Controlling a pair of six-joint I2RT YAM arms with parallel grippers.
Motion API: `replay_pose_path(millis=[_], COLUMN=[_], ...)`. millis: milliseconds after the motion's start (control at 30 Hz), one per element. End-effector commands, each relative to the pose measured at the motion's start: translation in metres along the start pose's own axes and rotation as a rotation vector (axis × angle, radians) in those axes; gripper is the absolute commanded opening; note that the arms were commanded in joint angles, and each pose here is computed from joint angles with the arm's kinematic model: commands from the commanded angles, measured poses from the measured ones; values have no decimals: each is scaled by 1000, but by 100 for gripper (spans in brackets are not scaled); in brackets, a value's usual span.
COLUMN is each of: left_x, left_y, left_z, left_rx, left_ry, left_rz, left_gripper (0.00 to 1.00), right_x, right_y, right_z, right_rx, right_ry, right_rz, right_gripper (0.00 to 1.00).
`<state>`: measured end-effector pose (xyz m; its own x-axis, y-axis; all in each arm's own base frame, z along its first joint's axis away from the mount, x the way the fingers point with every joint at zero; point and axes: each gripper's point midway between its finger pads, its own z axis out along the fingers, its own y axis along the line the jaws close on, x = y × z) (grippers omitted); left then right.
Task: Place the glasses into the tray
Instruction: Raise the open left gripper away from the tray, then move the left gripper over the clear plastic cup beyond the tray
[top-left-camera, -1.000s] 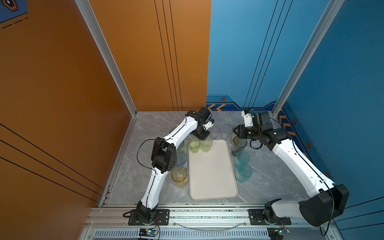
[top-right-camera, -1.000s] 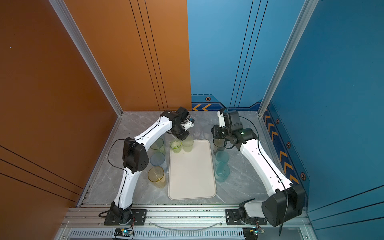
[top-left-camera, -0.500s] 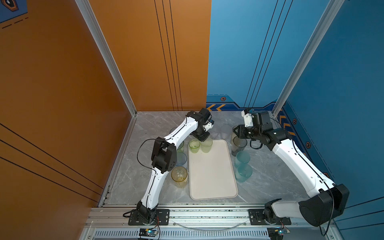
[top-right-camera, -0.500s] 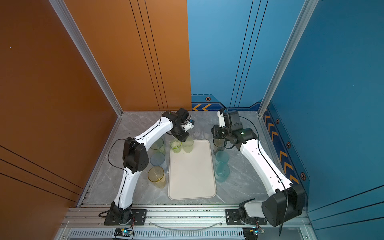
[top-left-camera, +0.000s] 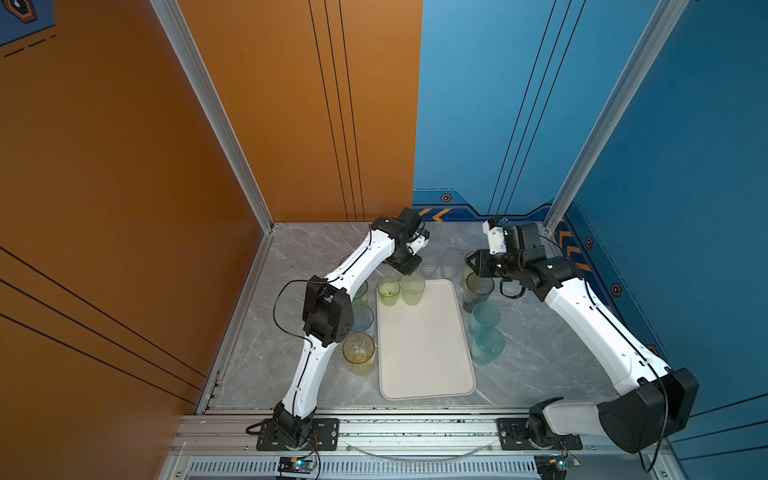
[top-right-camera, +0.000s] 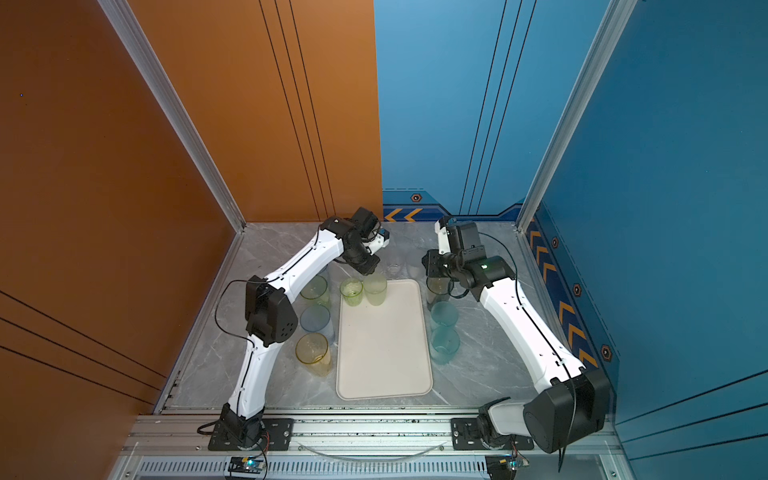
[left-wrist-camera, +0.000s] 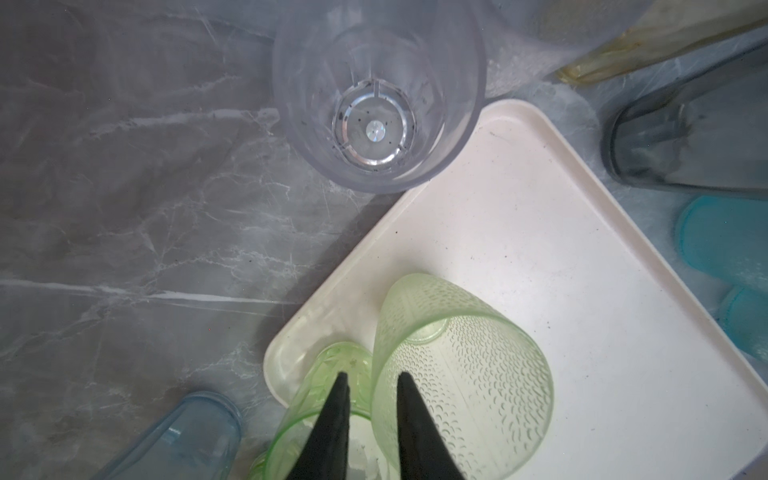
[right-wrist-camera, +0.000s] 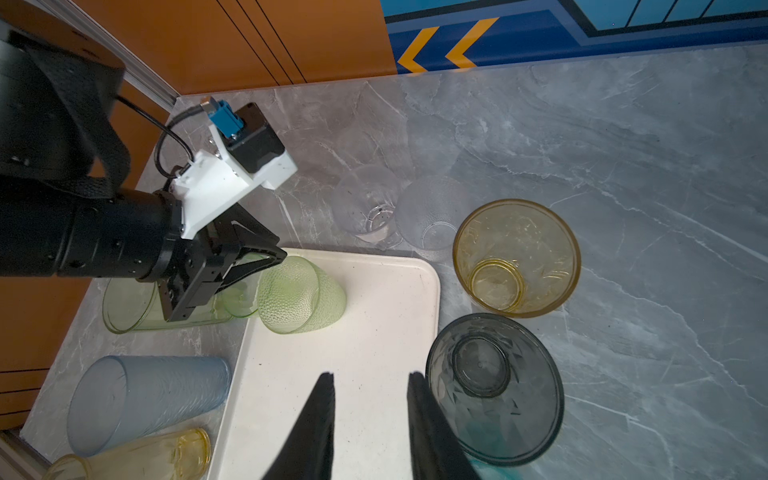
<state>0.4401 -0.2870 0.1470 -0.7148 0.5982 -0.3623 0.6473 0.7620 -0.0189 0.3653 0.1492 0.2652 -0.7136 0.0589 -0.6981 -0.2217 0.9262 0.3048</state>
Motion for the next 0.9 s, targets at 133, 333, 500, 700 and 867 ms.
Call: replay_pose_path(millis=[133, 333, 500, 700, 867], left_x=[-37, -53, -61, -67, -70], left_y=[8, 18, 21, 20, 20], left_z=[-51, -48, -39, -21, -4], left_rx=[-64, -112, -117, -97, -81], left_ry=[-163, -202, -210, -211, -210], left_rz=[-28, -50, -59, -71, -84], left_gripper=[21, 23, 23, 27, 28], right_x=[7, 5, 0, -5, -4], right_y=[-8, -12, -18, -26, -34], right_z=[3, -1, -9, -19, -22], right_rx=[31, 37, 52, 67, 81], right_ry=[20, 12, 4, -14, -11], right_rz=[1, 3, 1, 4, 10], right_gripper=[29, 29, 29, 29, 29])
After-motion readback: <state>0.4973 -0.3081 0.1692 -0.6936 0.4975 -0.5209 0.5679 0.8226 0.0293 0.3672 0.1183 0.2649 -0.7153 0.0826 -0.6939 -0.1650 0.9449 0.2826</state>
